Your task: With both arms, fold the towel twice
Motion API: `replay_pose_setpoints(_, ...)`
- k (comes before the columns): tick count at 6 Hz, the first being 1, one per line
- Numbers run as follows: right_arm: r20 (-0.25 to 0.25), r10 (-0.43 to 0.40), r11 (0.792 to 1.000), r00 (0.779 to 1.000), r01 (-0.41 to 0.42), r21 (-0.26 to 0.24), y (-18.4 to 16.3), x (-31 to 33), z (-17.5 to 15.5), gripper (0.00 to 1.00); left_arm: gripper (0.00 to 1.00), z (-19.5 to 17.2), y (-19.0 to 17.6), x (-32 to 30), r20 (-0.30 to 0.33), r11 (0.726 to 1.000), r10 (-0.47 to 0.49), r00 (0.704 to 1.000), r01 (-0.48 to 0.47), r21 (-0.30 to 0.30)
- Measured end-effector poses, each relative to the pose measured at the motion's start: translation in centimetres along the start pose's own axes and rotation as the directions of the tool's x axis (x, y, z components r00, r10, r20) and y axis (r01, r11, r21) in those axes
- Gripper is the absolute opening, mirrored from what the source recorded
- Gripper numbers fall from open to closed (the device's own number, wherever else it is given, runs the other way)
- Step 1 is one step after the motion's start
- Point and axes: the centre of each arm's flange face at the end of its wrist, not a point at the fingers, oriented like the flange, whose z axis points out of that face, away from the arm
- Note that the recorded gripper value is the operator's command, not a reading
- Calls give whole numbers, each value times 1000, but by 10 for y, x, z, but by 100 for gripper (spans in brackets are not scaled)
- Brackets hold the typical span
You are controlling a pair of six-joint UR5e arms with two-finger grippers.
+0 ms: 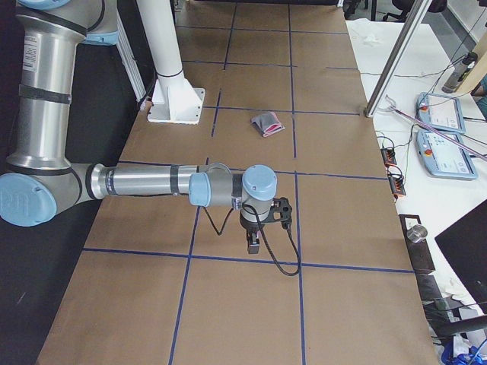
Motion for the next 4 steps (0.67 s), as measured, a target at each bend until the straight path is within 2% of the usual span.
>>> replay_pose_setpoints(2,1,2,1000,1000,-2,-1,0,1,1,100,100,-2,-5,1,-6,997,-74,997,74,18)
replay_pose_setpoints(4,-2,1,1000,1000,-1,0,-1,1,1,100,100,-5,-6,5,-7,997,-73,997,73,33)
